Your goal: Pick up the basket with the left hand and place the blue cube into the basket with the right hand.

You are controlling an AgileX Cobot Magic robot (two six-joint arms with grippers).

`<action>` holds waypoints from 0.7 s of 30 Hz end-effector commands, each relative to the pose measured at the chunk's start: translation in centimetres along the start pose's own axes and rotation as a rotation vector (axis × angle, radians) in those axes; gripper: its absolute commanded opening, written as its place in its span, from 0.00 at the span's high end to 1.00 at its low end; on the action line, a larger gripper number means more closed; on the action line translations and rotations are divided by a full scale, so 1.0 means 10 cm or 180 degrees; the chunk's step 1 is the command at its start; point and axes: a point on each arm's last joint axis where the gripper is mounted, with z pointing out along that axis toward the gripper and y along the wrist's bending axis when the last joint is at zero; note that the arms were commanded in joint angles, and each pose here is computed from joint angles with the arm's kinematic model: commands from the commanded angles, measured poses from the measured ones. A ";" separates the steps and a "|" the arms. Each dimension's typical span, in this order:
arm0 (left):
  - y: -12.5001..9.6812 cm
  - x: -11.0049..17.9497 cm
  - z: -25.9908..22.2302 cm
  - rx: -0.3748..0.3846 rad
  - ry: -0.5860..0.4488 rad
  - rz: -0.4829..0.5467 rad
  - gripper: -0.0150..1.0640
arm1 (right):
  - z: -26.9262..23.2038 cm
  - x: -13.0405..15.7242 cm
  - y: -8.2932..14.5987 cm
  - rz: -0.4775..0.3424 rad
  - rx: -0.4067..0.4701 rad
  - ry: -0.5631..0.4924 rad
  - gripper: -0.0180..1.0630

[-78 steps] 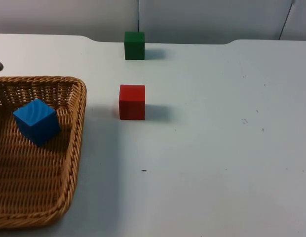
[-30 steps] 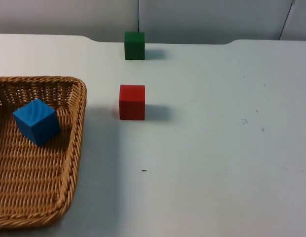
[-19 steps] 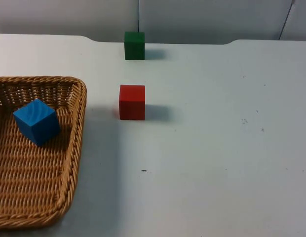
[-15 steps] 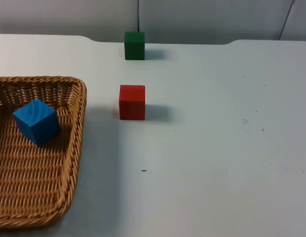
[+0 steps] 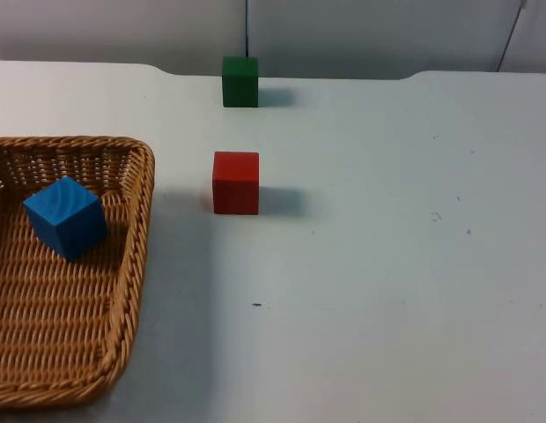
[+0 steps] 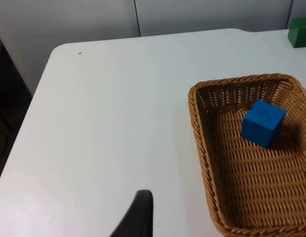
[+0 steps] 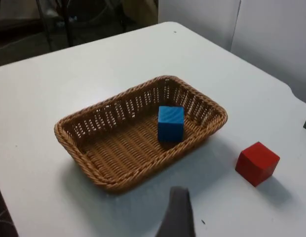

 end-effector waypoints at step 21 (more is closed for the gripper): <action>-0.06 0.17 0.34 0.0122 0.0119 -0.0134 0.16 | -0.74 0.21 -0.01 -0.0077 0.0176 -0.0155 0.37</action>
